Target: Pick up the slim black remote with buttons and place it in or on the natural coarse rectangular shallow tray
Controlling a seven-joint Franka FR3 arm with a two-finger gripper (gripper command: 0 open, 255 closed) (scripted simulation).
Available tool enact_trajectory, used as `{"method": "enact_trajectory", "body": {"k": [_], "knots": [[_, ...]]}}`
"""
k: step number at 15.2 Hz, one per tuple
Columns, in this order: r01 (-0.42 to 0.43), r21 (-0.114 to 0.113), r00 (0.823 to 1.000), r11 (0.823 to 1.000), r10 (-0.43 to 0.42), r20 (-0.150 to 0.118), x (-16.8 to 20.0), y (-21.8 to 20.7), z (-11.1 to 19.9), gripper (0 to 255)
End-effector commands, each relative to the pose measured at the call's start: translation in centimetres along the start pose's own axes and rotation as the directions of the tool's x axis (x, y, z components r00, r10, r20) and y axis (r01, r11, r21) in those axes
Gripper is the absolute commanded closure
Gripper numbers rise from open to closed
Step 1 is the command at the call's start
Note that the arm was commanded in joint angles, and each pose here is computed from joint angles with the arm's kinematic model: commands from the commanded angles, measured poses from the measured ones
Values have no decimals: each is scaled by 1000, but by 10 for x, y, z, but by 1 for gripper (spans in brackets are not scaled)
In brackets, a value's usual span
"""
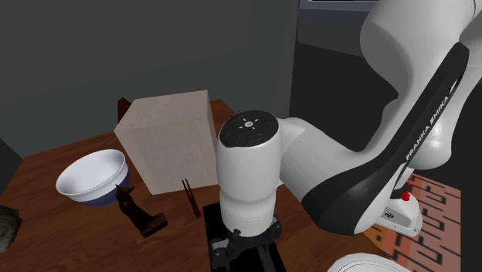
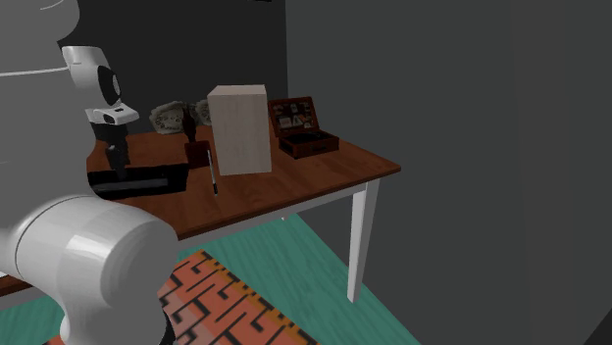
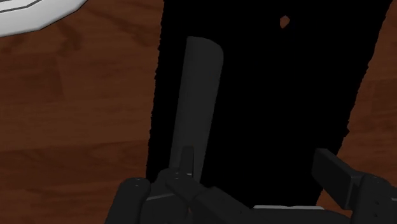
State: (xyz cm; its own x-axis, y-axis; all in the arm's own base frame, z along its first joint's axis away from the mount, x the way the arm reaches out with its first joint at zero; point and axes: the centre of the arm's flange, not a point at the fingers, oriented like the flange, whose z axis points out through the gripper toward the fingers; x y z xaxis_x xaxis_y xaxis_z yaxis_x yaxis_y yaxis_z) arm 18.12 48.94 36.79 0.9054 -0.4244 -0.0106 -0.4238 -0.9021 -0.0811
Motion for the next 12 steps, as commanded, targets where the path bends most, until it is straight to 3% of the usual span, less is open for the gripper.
{"method": "enact_trajectory", "body": {"k": [1,5,12], "knots": [[0,0,1000,1000,0,0,0,0,0,0],[0,0,1000,1000,0,0,0,0,-50,0],[0,0,1000,1000,0,0,0,0,-50,0]]}}
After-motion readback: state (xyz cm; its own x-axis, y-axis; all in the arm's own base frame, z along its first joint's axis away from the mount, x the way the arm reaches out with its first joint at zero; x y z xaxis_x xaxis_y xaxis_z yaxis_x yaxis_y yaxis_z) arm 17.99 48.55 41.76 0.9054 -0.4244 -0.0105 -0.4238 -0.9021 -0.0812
